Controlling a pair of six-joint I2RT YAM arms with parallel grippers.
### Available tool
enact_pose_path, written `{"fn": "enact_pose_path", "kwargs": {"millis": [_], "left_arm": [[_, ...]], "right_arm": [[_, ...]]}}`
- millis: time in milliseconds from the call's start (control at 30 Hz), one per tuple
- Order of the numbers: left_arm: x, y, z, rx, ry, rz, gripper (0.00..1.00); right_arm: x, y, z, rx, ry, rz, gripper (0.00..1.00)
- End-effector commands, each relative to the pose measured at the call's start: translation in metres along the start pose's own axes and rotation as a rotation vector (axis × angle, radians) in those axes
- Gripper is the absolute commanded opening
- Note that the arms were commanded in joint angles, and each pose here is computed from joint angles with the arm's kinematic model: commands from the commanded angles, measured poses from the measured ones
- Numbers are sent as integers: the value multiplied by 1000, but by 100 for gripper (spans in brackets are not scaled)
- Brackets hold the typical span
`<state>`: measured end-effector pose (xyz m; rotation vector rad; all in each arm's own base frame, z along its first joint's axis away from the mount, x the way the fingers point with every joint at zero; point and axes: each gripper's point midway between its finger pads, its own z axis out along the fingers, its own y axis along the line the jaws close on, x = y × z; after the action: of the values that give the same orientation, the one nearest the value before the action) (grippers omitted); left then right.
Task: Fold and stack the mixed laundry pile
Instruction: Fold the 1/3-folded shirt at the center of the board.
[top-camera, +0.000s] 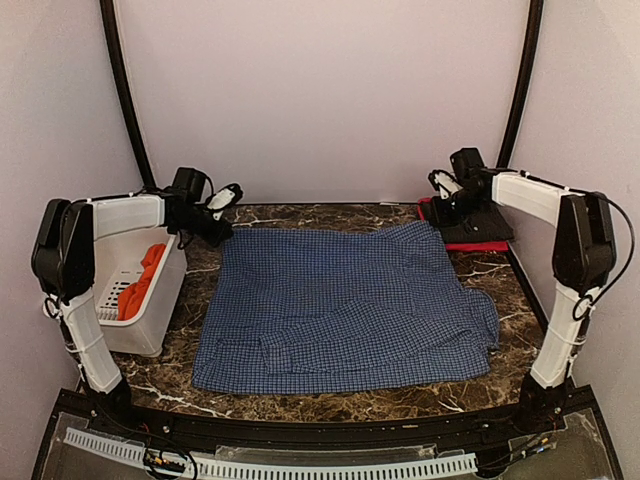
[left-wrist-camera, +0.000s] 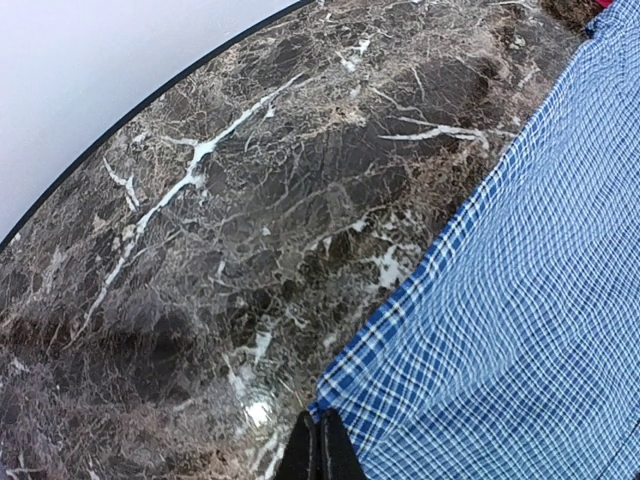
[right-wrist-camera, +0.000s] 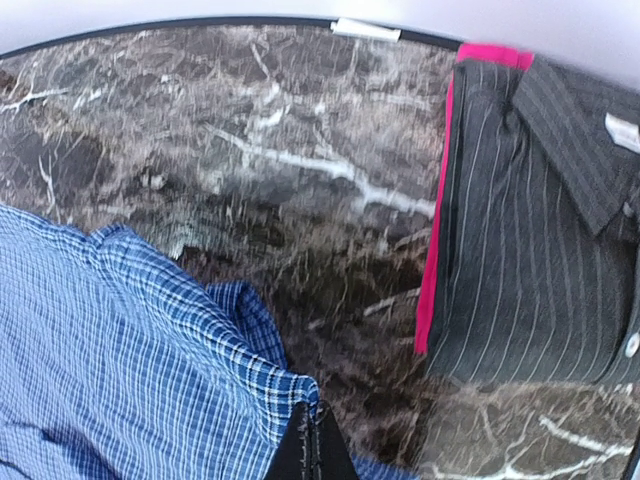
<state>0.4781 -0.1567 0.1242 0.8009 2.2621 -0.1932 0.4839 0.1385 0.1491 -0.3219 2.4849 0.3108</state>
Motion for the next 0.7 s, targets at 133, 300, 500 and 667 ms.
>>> {"fn": "enact_pose_path", "kwargs": {"millis": [133, 300, 500, 667], "left_arm": [[14, -17, -61, -66, 1, 11, 0], [33, -34, -74, -27, 33, 64, 0], [60, -54, -81, -12, 105, 201, 0], [79, -68, -86, -17, 112, 249, 0]], "right_arm": [[11, 16, -42, -46, -80, 23, 0], [33, 26, -57, -61, -73, 29, 0], [63, 36, -71, -59, -44, 31, 0], [89, 37, -78, -48, -12, 48, 0]]}}
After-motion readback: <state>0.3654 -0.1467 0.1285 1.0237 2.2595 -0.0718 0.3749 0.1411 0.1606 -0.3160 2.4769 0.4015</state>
